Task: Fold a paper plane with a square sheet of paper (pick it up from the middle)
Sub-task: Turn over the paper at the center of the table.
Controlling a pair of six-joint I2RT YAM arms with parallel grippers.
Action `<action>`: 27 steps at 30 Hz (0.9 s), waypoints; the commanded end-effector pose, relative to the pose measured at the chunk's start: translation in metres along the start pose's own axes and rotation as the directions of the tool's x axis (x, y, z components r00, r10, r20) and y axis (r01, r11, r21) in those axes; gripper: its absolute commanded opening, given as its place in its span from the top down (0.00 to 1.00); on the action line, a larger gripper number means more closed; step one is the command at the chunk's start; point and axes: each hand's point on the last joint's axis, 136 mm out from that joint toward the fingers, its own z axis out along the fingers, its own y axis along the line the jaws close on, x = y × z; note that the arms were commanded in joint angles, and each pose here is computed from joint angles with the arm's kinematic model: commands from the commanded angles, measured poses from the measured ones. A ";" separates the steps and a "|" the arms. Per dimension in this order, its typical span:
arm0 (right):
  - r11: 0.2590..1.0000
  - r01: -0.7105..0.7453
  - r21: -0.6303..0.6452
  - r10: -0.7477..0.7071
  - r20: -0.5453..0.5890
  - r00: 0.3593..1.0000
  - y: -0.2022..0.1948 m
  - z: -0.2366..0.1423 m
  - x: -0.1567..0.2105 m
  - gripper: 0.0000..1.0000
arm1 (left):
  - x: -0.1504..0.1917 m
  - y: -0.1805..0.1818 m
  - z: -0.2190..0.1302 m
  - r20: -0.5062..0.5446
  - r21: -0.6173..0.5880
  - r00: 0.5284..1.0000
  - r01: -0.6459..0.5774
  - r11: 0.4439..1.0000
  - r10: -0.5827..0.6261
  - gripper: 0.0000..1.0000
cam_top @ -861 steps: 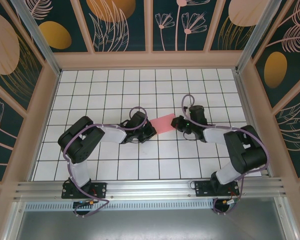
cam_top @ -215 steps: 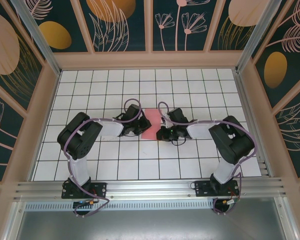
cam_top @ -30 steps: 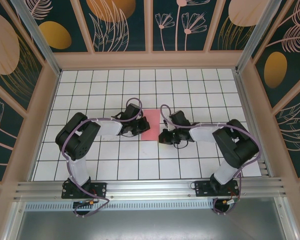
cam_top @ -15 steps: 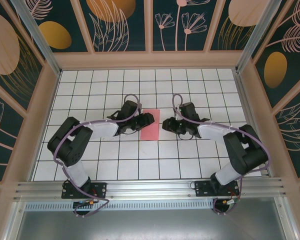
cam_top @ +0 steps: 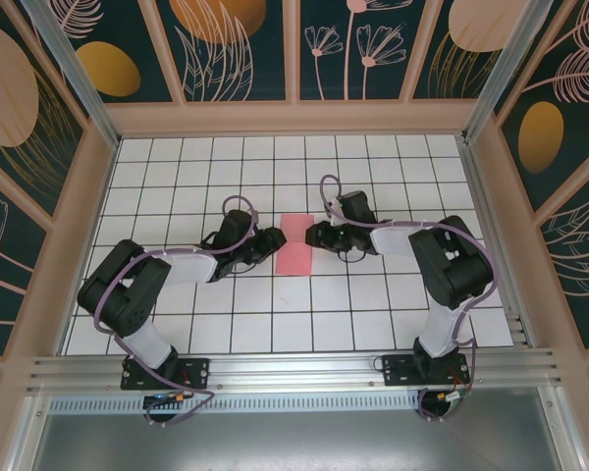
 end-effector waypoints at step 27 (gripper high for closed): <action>0.991 -0.105 -0.085 0.110 0.052 0.993 -0.010 -0.001 0.000 0.95 | 0.015 -0.008 0.024 -0.106 0.120 0.994 0.003 0.993 0.010 0.54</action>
